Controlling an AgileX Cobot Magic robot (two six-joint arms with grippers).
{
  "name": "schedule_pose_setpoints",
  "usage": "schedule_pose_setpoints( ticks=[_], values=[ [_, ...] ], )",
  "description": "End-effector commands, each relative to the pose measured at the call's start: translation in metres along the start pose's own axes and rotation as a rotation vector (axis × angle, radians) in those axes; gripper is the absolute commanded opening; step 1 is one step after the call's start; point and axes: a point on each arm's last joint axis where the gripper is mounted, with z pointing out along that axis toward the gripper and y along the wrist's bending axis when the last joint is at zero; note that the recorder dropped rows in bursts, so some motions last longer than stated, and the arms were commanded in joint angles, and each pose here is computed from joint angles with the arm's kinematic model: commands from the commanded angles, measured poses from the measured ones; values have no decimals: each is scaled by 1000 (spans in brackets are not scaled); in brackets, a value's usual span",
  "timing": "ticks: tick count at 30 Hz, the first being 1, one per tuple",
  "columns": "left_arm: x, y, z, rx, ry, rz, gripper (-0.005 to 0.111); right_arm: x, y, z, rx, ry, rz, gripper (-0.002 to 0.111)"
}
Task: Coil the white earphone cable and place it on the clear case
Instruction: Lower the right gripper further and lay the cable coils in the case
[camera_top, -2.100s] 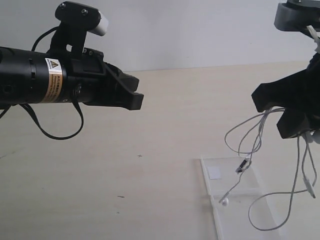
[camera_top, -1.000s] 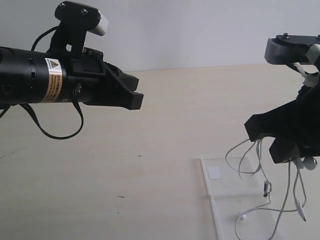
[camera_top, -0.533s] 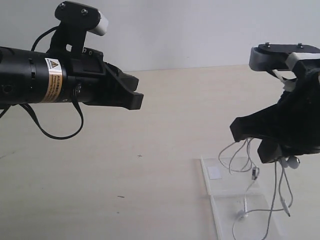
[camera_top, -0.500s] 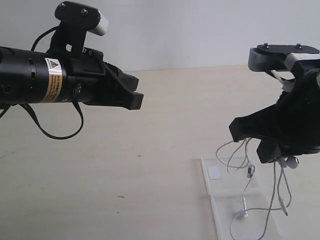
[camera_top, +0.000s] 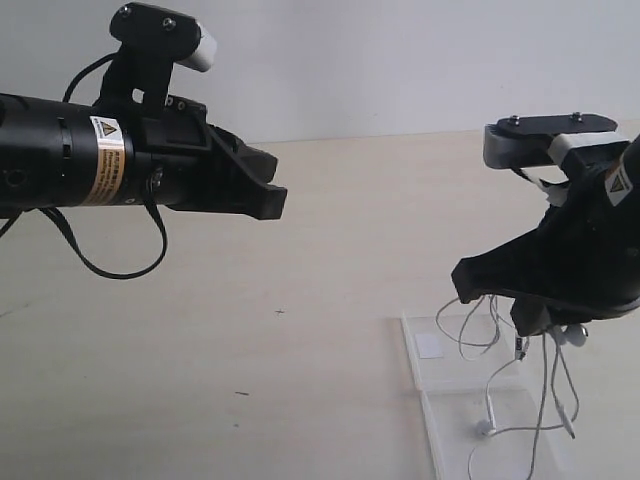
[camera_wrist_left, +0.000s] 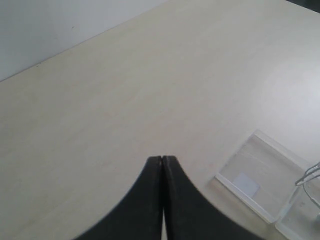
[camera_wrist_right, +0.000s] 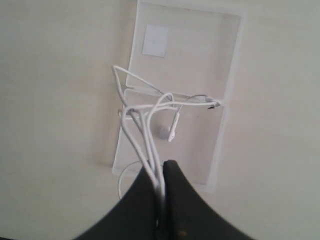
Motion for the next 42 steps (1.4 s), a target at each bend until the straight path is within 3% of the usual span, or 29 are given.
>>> schedule_pose_setpoints(
  ticks=[1, 13, 42],
  values=[
    [2, 1, 0, -4, 5, -1, 0, -5, 0, 4, -18, -78, -3, 0],
    [2, 1, 0, -2, 5, -1, 0, -18, 0, 30, 35, -71, -44, 0],
    [2, -1, 0, 20, 9, -1, 0, -9, 1, 100, 74, 186, -29, 0]
  ],
)
